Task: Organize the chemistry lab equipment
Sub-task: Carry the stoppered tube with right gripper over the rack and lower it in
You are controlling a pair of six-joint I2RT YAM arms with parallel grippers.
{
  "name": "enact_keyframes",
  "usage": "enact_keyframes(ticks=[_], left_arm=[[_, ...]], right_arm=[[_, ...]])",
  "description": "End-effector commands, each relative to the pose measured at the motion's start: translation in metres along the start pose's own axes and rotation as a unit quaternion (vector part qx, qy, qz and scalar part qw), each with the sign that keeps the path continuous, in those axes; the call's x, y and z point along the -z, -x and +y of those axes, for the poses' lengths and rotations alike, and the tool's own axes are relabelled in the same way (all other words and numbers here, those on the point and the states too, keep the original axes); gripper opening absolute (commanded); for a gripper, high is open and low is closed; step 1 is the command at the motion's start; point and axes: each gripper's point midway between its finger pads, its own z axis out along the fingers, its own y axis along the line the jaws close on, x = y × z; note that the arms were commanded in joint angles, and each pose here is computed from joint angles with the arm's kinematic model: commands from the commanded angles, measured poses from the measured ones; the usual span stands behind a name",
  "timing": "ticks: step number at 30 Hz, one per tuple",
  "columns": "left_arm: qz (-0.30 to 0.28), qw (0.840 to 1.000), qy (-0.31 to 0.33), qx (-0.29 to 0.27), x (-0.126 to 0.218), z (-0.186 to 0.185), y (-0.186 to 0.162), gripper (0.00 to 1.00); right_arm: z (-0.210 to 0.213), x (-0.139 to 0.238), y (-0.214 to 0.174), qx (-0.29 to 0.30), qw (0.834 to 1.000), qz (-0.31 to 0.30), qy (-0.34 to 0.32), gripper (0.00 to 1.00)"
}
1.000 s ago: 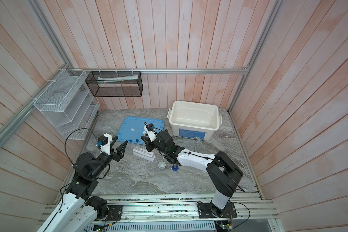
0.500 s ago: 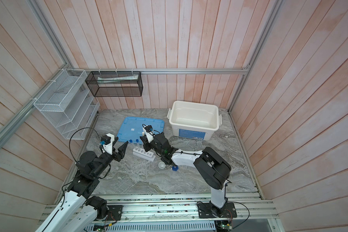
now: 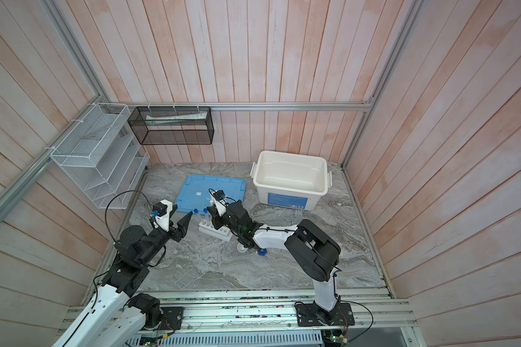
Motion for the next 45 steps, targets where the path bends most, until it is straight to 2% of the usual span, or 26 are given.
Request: enact_keyframes(ticks=[1,45], left_arm=[[0.005,1.0,-0.002,-0.007,0.0,0.0,-0.006,0.65],[-0.001,1.0,-0.004,-0.009,0.003,-0.001,-0.005,0.65]], right_arm=[[0.004,-0.005,0.005,0.003,1.0,-0.01,-0.002,0.06],[0.01,-0.013,-0.035,0.056,0.998,0.012,-0.04,0.06]])
